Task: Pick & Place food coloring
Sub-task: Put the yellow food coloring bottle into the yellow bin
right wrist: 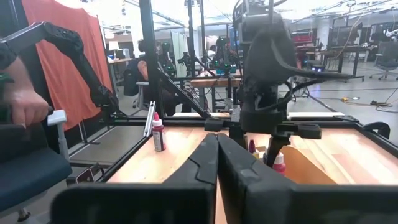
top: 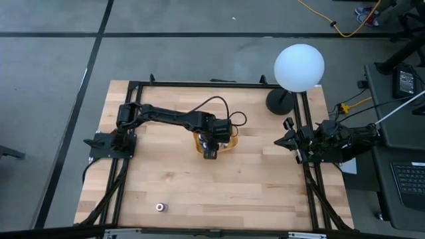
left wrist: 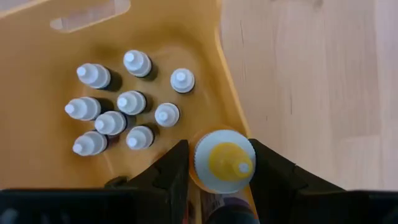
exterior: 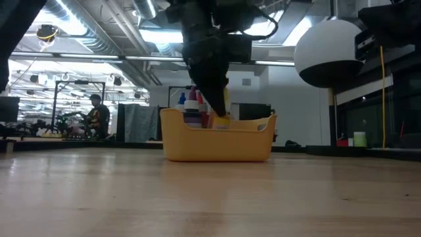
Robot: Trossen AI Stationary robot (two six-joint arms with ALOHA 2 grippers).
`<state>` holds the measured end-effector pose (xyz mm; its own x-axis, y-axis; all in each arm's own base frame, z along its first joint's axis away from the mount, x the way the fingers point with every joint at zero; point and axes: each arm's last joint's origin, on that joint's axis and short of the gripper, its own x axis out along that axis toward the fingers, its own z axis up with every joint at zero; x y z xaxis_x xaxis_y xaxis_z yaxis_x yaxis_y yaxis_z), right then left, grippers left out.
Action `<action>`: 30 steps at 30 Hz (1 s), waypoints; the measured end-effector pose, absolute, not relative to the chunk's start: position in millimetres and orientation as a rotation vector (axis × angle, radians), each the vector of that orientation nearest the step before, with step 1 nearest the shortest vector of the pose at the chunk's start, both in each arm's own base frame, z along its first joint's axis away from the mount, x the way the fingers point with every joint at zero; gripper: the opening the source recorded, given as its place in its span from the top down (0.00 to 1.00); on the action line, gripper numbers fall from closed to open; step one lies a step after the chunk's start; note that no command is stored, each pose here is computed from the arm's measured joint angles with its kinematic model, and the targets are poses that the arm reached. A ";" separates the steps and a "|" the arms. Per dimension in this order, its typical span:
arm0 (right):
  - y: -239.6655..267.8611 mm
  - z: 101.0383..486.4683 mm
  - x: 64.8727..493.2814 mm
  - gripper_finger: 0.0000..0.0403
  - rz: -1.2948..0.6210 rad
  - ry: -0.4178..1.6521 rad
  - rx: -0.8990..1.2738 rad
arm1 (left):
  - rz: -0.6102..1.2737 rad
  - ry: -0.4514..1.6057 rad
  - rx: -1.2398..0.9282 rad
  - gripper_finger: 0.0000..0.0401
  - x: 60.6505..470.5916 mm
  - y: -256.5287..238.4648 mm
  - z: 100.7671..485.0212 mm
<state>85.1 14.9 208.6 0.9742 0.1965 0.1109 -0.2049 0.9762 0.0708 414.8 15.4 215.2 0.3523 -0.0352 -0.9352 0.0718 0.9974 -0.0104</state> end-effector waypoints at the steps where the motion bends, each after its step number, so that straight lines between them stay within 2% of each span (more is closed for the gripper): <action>1: 14.9 208.6 85.1 0.97 0.203 -0.104 0.082 | -0.068 1.206 0.039 0.68 414.5 13.9 213.3; 12: 14.9 208.6 85.1 0.99 0.203 -0.103 0.083 | -0.028 1.170 0.015 0.65 417.0 6.8 211.5; 18: 14.9 208.4 85.1 0.96 0.202 -0.100 0.082 | -0.021 1.173 0.007 0.62 417.0 6.8 211.0; 25: 14.9 205.9 85.3 0.99 0.201 -0.075 0.082 | -0.004 1.221 -0.009 0.60 413.5 6.9 213.3; 30: 14.9 205.8 85.3 0.96 0.201 -0.074 0.082 | -0.010 1.226 -0.011 0.61 412.2 6.2 218.2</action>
<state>85.3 14.9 205.8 0.9771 0.1965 0.0813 -0.2025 0.9765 0.0735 412.2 6.2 218.2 0.3377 -0.0134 -0.9412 0.0017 0.9999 -0.0136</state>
